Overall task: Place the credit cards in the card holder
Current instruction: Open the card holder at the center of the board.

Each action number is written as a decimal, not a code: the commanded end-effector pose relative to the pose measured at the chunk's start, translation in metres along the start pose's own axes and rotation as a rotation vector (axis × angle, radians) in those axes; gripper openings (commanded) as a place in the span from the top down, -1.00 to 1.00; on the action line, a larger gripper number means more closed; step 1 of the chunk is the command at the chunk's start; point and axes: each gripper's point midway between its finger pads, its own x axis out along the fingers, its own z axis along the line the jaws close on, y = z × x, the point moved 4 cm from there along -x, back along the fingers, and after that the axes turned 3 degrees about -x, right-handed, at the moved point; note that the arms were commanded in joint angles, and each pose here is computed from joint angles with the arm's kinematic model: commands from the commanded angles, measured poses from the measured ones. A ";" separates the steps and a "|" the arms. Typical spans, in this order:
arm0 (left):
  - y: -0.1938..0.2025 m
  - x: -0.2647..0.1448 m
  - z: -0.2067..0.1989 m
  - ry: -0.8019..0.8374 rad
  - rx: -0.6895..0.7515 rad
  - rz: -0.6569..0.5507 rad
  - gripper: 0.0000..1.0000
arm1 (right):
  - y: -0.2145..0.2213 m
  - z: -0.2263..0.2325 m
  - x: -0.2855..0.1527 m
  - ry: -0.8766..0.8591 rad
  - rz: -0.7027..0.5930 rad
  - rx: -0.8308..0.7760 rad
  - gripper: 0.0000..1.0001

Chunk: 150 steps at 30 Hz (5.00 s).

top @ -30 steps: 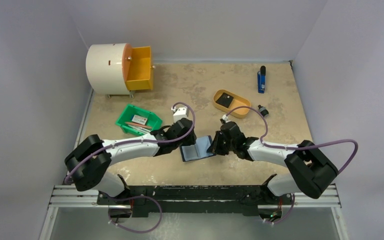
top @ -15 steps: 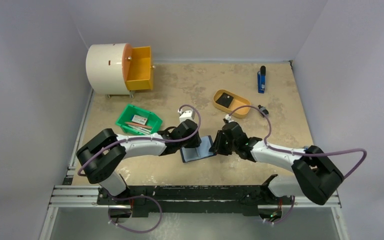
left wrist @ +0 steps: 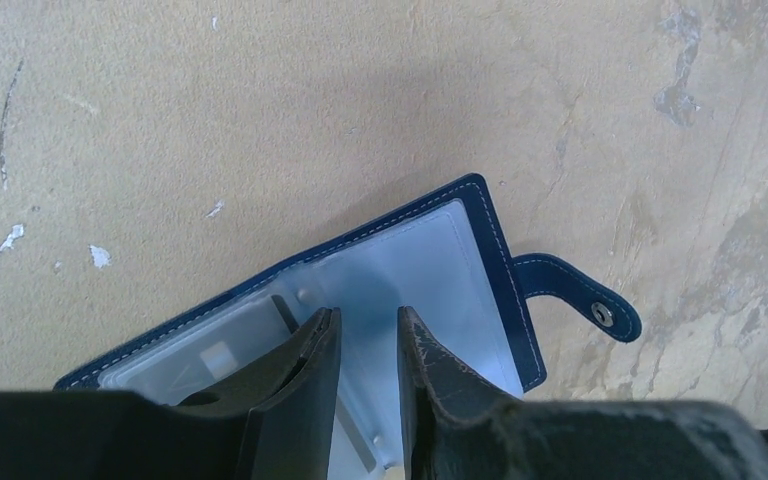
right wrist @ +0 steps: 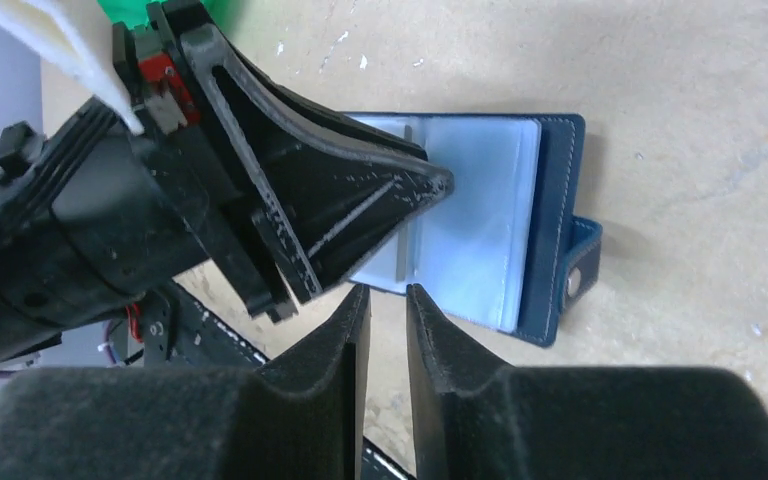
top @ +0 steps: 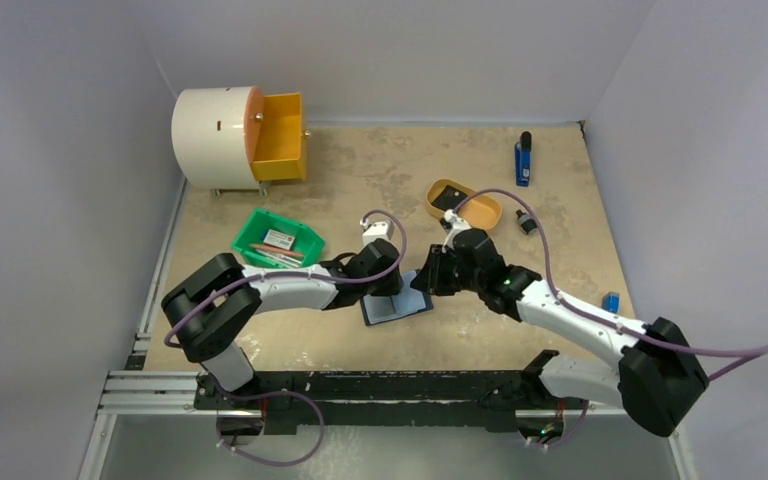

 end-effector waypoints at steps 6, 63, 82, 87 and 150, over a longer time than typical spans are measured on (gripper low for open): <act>-0.015 0.010 -0.025 0.066 0.008 -0.040 0.48 | 0.008 -0.005 0.036 -0.013 0.067 0.005 0.65; -0.002 -0.015 0.012 -0.101 -0.018 0.005 0.05 | 0.059 -0.060 0.058 0.188 0.158 0.089 0.73; -0.010 -0.014 -0.008 -0.018 -0.022 -0.004 0.12 | 0.062 -0.060 0.057 0.188 0.174 0.091 0.73; -0.019 -0.021 -0.018 0.026 -0.026 -0.029 0.13 | 0.061 -0.060 0.057 0.186 0.173 0.090 0.73; -0.066 -0.085 0.015 -0.111 -0.013 -0.285 0.18 | 0.007 -0.024 0.026 0.158 0.059 0.034 0.47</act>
